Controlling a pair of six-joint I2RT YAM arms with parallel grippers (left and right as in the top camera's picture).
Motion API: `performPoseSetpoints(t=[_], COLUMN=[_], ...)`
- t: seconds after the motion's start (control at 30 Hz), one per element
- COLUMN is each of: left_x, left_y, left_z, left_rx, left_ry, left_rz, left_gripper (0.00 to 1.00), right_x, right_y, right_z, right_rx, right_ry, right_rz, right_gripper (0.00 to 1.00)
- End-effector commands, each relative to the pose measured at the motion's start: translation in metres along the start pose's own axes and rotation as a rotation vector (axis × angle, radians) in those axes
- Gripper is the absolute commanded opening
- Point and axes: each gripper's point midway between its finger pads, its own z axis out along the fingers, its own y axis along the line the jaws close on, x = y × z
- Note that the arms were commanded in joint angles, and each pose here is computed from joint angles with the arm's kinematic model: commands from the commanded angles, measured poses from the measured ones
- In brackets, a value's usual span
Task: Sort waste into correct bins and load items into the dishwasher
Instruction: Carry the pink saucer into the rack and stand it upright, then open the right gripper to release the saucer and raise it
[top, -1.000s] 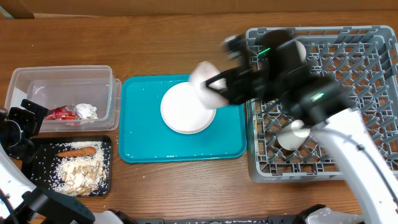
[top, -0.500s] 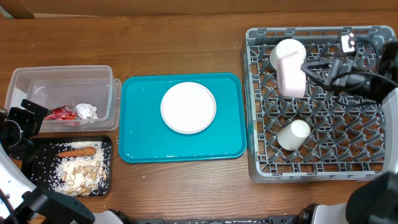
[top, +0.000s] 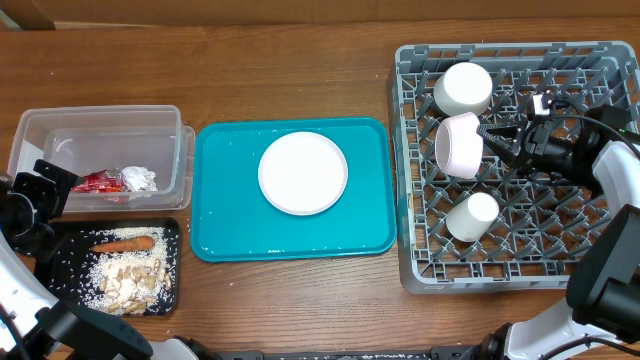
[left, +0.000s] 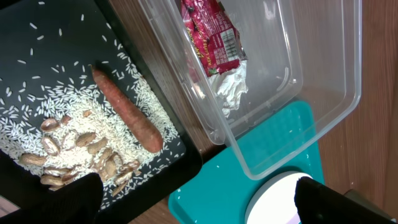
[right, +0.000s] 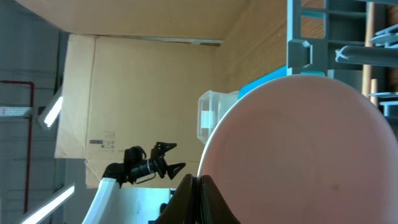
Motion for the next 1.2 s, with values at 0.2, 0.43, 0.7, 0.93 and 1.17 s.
performPoseSetpoints(t=[0.2, 0.43, 0.7, 0.93, 1.17], left_x=[-0.003, -0.003, -0.003, -0.003, -0.003], left_y=[-0.004, -0.004, -0.004, -0.004, -0.004], left_z=[-0.008, -0.008, -0.008, -0.008, -0.008], left_rx=[0.006, 0.006, 0.006, 0.006, 0.006], left_ry=[-0.031, -0.031, -0.031, -0.031, -0.031], left_rz=[0.007, 0.007, 0.007, 0.007, 0.007], left_gripper=[1.0, 1.0, 1.0, 1.0, 1.0], right_x=[0.001, -0.008, -0.032, -0.058, -0.063], right_y=[-0.036, -0.047, -0.069, -0.058, -0.031], right_z=[-0.005, -0.017, -0.06, -0.098, -0.102], right_rx=[0.21, 0.272, 0.396, 0.411, 0.445], right_ry=[0.011, -0.023, -0.165, -0.283, -0.263], right_rz=[-0.031, -0.062, 0.05, 0.064, 0.031], right_gripper=[0.04, 0.04, 0.11, 0.4, 0.4])
